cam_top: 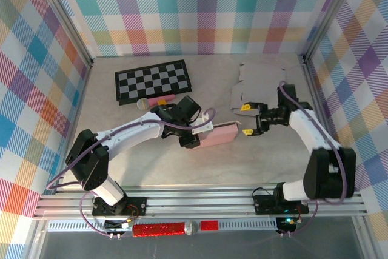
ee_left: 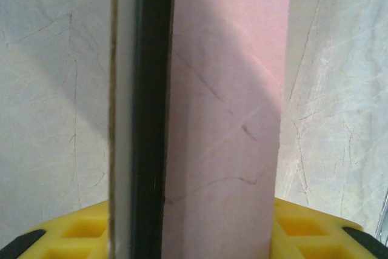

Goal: Fold the paper box

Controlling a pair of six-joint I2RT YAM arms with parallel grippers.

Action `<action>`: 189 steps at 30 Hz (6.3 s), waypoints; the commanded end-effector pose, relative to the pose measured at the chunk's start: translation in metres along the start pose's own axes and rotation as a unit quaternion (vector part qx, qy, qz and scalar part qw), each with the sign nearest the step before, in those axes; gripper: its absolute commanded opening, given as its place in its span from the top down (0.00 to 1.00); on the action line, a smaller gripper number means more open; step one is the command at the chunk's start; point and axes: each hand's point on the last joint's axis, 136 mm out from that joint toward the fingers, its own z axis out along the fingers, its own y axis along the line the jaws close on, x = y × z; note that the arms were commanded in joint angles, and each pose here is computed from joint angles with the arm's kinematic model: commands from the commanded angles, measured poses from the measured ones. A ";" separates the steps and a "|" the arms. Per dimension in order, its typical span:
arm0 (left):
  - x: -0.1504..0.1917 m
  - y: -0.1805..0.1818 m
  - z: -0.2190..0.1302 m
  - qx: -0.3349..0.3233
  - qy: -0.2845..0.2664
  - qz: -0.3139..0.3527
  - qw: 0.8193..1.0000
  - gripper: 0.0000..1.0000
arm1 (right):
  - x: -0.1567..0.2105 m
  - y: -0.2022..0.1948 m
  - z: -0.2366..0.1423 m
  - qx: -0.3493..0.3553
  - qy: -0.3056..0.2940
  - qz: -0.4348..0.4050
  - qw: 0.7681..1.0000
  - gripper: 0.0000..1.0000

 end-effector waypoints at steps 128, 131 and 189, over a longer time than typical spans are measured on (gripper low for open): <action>0.034 0.001 -0.024 0.026 0.002 -0.011 1.000 0.73 | 0.057 0.006 0.043 0.144 0.048 -0.772 0.617 0.76; 0.034 0.001 -0.025 0.025 0.002 -0.011 1.000 0.73 | 0.052 0.004 0.044 0.160 0.038 -0.772 0.614 0.78; 0.023 0.037 -0.021 -0.034 -0.022 -0.112 0.993 0.52 | 0.037 -0.025 0.040 0.162 -0.161 -0.724 0.651 1.00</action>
